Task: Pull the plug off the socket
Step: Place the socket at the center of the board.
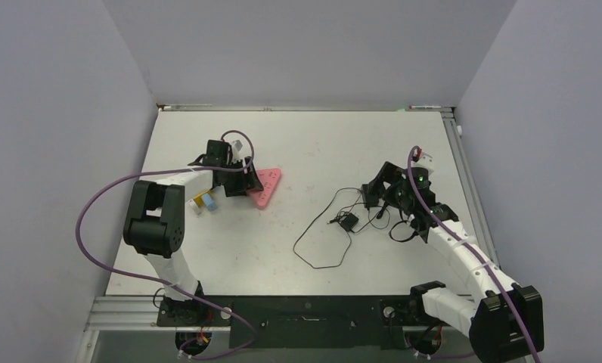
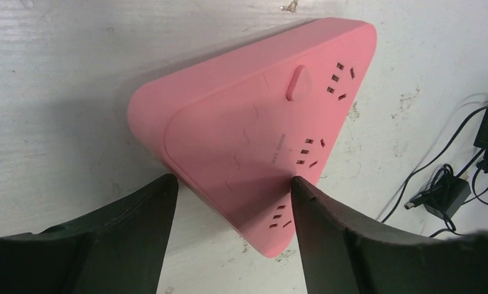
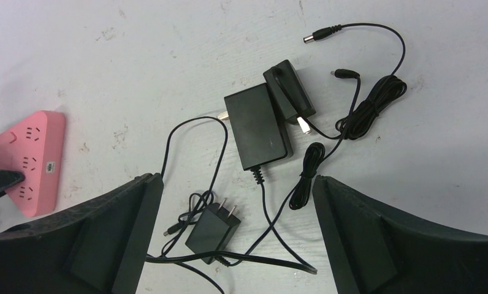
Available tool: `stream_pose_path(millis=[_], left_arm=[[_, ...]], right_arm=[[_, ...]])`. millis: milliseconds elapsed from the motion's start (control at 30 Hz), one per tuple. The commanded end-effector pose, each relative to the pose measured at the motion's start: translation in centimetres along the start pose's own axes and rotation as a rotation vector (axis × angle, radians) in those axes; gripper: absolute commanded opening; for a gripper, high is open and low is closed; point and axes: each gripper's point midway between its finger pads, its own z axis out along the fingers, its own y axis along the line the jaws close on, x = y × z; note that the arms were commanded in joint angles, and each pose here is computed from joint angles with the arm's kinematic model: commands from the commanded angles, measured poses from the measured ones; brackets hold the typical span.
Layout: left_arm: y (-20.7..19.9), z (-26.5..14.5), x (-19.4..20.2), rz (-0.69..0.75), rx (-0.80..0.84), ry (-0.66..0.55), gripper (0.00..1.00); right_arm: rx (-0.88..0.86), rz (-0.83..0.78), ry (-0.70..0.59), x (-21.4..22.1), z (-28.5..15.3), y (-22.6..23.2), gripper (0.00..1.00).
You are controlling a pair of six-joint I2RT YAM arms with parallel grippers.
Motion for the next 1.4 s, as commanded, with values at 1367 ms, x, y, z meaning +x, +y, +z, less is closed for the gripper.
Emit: stream_pose_path(millis=[1367], left_arm=[[10.8,-15.2,-6.0,-0.129,-0.297,-0.384,0.98]], right_arm=[[-0.198,-0.067,-0.068,-1.0,-1.6,3.0,0.90]])
